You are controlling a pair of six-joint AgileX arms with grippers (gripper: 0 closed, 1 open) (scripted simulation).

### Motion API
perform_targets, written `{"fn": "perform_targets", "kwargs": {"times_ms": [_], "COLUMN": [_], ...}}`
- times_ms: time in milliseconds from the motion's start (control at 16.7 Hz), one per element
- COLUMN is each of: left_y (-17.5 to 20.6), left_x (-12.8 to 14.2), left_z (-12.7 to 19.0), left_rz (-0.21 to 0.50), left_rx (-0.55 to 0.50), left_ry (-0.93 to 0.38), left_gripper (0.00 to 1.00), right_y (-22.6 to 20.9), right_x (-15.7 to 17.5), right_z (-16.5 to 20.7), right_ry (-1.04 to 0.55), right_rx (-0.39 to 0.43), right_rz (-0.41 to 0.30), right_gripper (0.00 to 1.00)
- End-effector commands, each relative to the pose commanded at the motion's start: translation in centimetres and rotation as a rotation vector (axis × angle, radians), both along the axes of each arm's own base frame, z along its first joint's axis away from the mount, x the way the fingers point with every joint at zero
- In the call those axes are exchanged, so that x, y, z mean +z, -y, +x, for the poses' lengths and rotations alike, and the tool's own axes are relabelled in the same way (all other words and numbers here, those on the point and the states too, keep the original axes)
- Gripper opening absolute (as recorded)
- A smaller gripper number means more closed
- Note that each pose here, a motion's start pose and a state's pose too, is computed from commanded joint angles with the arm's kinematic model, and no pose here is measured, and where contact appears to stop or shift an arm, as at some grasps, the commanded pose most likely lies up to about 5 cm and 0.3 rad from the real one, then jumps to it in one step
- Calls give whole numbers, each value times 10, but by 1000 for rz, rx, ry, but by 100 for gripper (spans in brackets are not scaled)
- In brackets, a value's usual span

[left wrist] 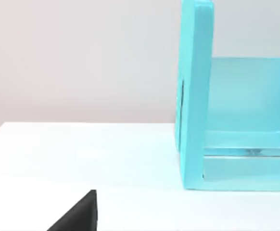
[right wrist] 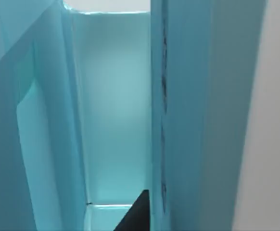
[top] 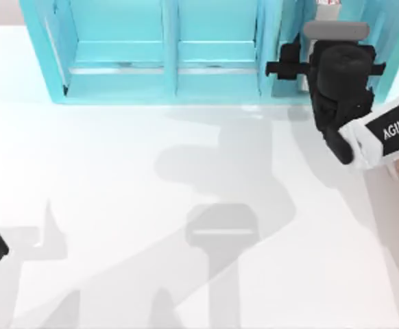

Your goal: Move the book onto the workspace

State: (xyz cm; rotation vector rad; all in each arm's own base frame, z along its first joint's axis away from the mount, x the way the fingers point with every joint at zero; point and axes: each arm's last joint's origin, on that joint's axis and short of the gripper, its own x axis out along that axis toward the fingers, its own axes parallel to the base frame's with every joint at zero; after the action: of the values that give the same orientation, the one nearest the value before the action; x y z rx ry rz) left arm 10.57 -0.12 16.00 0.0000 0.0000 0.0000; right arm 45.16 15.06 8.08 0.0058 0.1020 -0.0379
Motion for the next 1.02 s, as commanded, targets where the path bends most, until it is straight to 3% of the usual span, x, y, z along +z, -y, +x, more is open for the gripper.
{"fn": "perform_targets", "kwargs": {"times_ms": [420, 1020], "left_y": [0, 0], "left_x": [0, 0], "left_z": [0, 0], "left_rz": [0, 0], "left_rx": [0, 0], "left_ry": [0, 0], "left_gripper": [100, 100], "right_y": [0, 0], "right_x": [0, 1], "right_z": [0, -1], "right_ry": [0, 0], "right_rx": [0, 1], "right_rz": [0, 1], "right_gripper": [2, 0]}}
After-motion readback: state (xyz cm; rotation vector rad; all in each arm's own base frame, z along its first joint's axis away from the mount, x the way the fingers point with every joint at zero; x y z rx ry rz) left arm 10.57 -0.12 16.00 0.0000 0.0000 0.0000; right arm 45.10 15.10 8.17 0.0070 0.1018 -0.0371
